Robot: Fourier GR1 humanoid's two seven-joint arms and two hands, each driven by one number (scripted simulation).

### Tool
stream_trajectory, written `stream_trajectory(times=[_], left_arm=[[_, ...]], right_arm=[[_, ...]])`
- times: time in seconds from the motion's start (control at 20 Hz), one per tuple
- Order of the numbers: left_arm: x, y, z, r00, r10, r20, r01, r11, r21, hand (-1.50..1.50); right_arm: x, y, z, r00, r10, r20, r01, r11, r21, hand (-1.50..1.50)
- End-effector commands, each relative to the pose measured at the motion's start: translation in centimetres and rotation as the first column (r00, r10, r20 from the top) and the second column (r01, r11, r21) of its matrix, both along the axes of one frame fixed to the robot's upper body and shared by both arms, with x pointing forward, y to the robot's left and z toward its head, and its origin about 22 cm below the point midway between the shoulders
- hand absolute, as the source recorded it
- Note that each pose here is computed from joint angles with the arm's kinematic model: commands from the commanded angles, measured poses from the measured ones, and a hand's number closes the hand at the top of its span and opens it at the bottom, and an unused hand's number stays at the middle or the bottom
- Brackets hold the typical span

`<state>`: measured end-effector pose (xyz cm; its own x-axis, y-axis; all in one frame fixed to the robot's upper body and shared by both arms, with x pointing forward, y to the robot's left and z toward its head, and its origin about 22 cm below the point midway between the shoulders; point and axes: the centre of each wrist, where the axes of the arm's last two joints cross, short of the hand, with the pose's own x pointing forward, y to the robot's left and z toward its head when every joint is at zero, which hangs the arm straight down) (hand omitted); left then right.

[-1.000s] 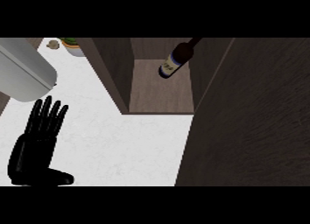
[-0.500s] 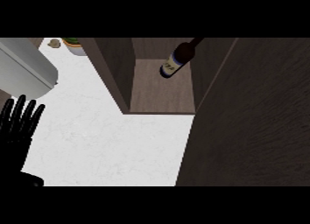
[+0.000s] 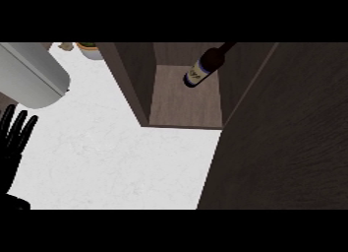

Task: Pick up the wine, place it into the cabinet and close the cabinet

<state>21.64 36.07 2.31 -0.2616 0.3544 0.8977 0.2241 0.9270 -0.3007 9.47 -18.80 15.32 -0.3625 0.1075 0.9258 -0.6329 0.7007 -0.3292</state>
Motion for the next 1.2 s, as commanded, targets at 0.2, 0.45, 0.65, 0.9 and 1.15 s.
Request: stream_trajectory(times=[0.2, 0.45, 0.65, 0.9, 1.15], left_arm=[[0.6, 0.2, 0.5, 0.999, -0.041, -0.003, 0.041, 0.999, 0.004, -1.5], [1.1, 1.1, 0.7, 0.999, -0.03, -0.017, 0.03, 0.999, 0.028, -1.5], [0.8, 1.7, 0.6, 1.0, -0.025, -0.007, 0.025, 0.999, 0.021, -1.5], [1.9, 2.5, 0.8, 1.0, 0.01, -0.013, -0.009, 1.0, 0.014, -1.5], [1.2, 3.9, 0.0, 0.999, 0.035, -0.008, -0.035, 0.999, 0.003, -1.5]], right_arm=[[0.3, 3.2, 2.1, 0.993, 0.11, -0.041, -0.098, 0.972, 0.214, 1.5], [2.8, 5.0, 2.7, 0.995, 0.094, -0.034, -0.086, 0.98, 0.179, 1.5], [6.5, 9.1, 4.6, 0.998, 0.061, -0.007, -0.059, 0.982, 0.18, 1.5], [9.8, 15.7, 7.0, 0.997, 0.057, -0.054, -0.047, 0.984, 0.171, 1.5], [14.2, 18.2, 8.5, 0.996, 0.003, -0.084, 0.015, 0.979, 0.206, 1.5]])
